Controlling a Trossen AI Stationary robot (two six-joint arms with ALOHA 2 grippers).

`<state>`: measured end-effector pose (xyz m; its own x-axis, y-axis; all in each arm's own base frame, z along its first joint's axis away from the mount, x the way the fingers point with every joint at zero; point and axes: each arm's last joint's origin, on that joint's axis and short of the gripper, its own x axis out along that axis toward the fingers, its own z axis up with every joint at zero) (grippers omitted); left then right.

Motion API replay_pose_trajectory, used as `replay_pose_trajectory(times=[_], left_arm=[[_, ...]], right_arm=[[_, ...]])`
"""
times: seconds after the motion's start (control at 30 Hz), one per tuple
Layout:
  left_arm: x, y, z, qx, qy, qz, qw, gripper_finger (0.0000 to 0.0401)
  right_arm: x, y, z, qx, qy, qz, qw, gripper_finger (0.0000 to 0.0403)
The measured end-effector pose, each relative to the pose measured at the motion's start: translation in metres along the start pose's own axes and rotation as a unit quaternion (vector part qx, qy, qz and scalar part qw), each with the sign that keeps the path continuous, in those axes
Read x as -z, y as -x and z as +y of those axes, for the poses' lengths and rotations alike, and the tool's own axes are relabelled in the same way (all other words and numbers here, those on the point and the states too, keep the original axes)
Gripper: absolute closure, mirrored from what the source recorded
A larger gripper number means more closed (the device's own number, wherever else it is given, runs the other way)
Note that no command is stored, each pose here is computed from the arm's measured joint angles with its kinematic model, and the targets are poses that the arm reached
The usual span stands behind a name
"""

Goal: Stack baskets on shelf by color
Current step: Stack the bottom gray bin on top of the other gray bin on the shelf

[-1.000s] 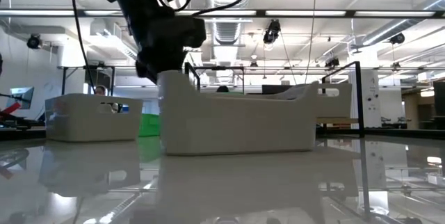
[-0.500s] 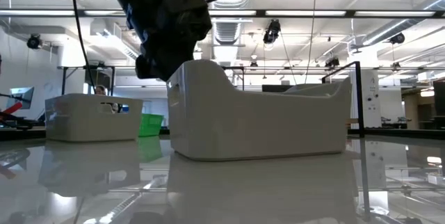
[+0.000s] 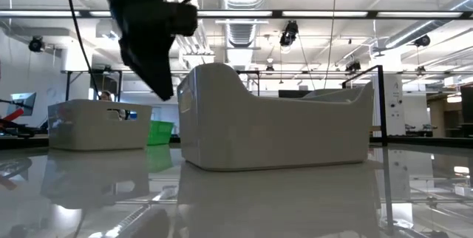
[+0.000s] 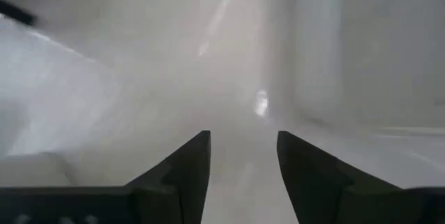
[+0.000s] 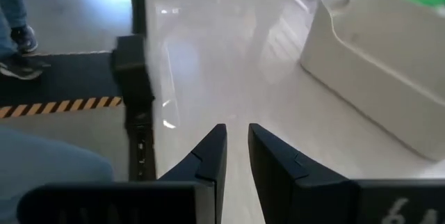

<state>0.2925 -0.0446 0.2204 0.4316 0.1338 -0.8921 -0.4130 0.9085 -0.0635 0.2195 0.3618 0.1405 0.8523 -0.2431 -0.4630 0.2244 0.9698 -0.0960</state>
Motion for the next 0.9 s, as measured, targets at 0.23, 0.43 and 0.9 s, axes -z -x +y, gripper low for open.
replay_pose_trajectory(times=[0.23, 0.43, 0.9], left_arm=[[0.024, -0.031, 0.002, 0.022, -0.003, -0.018, 1.000, 0.0296], [0.032, -0.039, -0.018, 0.139, -0.008, -0.103, 0.985, 0.0330], [0.047, -0.028, -0.074, 0.254, -0.083, -0.196, 0.944, 0.0343]], right_arm=[[-0.009, -0.034, -0.017, 0.033, -0.027, 0.038, 0.998, 0.0349], [-0.014, -0.059, -0.044, 0.108, -0.018, 0.070, 0.992, 0.0349], [-0.025, -0.082, -0.111, 0.258, 0.060, 0.218, 0.939, 0.0349]])
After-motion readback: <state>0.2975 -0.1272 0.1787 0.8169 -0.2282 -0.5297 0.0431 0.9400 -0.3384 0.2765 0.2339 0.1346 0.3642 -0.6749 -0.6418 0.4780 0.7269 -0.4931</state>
